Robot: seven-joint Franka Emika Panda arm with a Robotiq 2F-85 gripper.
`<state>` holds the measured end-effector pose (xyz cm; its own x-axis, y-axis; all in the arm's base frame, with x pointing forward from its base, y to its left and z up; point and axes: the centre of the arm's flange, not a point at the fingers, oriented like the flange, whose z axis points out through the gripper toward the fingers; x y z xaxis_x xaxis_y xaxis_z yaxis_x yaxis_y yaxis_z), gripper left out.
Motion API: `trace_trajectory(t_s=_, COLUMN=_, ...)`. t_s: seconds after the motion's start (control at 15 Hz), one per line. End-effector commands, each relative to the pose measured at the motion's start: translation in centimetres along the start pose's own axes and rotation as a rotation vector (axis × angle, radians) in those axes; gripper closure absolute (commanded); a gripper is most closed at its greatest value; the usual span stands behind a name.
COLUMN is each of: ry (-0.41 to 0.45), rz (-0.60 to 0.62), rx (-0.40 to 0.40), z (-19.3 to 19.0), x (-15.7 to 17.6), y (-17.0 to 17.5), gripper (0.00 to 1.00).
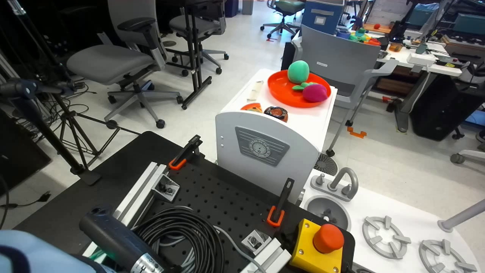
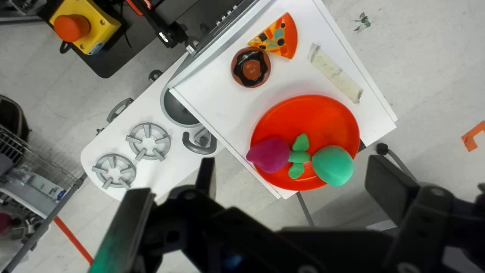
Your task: Remove the green plushie from the orange plate
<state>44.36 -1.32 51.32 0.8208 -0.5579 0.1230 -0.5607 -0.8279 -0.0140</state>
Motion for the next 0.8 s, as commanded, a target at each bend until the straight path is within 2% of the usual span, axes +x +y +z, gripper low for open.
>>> trace_trajectory(t_s=0.0, ry=-0.017, rz=0.086, rx=-0.009, z=0.3, x=3.3, y=-1.0, gripper=0.0)
trace_trajectory(t_s=0.47, ry=-0.113, rz=0.09, rx=-0.046, z=2.3, x=8.4, y=-0.4, gripper=0.0)
trace_trajectory(t_s=0.73, ry=-0.157, rz=0.107, rx=-0.105, z=3.8, x=11.2, y=-1.0, gripper=0.0)
